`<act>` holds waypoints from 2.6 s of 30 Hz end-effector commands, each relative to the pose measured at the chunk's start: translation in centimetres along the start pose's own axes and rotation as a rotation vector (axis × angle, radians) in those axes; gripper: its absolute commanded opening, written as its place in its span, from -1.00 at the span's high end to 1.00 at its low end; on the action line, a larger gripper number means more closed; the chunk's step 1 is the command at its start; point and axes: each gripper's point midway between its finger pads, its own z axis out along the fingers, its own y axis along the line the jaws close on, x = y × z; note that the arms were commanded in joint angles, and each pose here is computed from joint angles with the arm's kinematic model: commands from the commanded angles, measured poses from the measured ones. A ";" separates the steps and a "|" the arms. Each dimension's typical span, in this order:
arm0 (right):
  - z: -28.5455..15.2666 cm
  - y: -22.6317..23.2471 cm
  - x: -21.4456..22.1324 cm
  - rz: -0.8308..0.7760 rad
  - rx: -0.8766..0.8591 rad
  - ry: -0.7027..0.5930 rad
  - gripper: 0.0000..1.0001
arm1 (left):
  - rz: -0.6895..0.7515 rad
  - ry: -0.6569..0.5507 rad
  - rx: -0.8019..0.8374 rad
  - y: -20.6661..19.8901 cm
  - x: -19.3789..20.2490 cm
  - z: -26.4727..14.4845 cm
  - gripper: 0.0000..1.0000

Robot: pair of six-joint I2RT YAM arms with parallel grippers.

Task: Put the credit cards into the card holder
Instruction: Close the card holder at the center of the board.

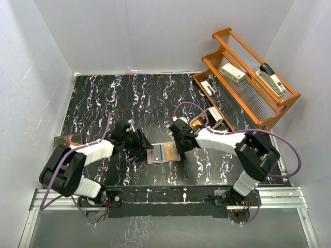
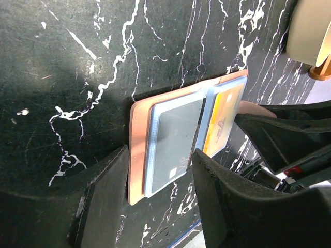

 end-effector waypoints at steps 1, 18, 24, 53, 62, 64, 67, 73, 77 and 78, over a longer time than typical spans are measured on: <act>0.5 1.4 -0.6 0.038 -0.069 -0.031 0.59 | -0.029 0.015 0.071 -1.6 0.2 -0.3 -0.01; 0.0 5.6 -0.8 0.081 -0.279 -0.053 0.67 | -0.057 -0.003 0.348 -8.9 -0.6 -4.1 -0.01; -0.2 5.9 -1.4 0.070 -0.276 -0.070 0.56 | -0.054 0.029 0.360 -8.7 0.0 -3.0 0.04; -4.7 6.0 -2.9 0.214 -0.363 -0.170 0.23 | 0.086 0.101 0.102 -3.2 2.0 2.9 0.74; -4.6 5.7 -2.8 0.245 -0.395 -0.170 0.10 | 0.089 0.095 0.087 -2.7 2.2 2.9 0.73; -4.6 5.6 -2.9 0.248 -0.390 -0.173 0.09 | 0.087 0.095 0.084 -2.5 2.3 2.9 0.73; -4.7 5.1 -3.2 0.258 -0.386 -0.186 0.08 | 0.086 0.092 0.083 -2.5 2.3 2.9 0.74; -4.4 4.9 -3.0 0.279 -0.461 -0.164 0.10 | 0.080 0.085 0.083 -2.6 2.2 2.9 0.72; -4.1 5.7 -2.4 0.292 -0.524 -0.145 0.11 | 0.078 0.082 0.081 -2.6 2.2 2.8 0.72; -4.1 5.9 -2.3 0.297 -0.534 -0.141 0.11 | 0.078 0.079 0.081 -2.6 2.2 2.7 0.72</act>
